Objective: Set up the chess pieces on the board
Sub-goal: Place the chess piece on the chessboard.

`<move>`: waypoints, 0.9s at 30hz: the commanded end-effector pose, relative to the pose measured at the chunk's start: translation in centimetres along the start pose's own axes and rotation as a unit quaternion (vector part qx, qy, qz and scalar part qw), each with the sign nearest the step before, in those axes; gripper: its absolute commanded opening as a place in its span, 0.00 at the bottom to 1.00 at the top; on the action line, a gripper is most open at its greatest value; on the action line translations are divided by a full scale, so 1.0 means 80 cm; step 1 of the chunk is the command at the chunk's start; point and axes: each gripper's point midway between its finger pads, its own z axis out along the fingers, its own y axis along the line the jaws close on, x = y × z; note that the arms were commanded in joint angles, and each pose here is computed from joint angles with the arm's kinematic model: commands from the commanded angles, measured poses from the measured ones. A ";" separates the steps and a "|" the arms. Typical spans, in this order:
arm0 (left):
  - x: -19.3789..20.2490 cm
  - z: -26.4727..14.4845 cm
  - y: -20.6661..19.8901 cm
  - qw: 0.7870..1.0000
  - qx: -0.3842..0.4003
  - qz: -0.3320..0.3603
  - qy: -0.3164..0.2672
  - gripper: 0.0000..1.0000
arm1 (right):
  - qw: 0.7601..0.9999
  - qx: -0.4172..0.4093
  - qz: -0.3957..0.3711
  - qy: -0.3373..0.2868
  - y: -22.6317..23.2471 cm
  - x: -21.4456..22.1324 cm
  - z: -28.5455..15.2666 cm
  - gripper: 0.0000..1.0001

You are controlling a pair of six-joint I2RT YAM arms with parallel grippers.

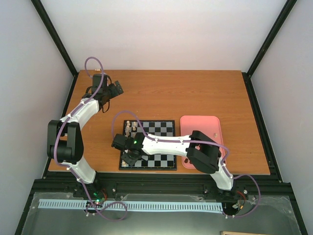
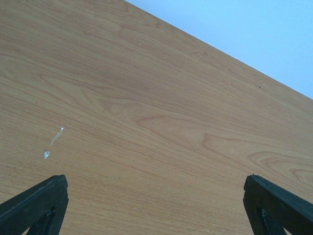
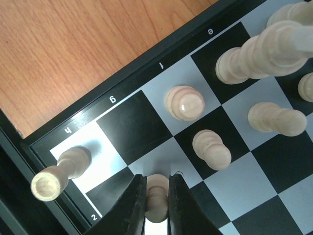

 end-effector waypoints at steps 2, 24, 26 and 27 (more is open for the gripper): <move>-0.017 -0.002 -0.010 1.000 0.007 0.008 -0.014 1.00 | 1.000 0.011 -0.004 -0.001 -0.004 -0.005 0.009 0.06; -0.017 -0.002 -0.010 1.000 0.006 0.008 -0.014 1.00 | 1.000 0.008 -0.002 -0.002 -0.002 -0.005 0.014 0.09; -0.017 -0.002 -0.010 1.000 0.007 0.008 -0.014 1.00 | 1.000 0.005 -0.003 -0.001 -0.001 -0.004 0.014 0.11; -0.016 -0.001 -0.010 1.000 0.007 0.009 -0.013 1.00 | 1.000 0.005 -0.004 -0.001 -0.001 -0.004 0.013 0.12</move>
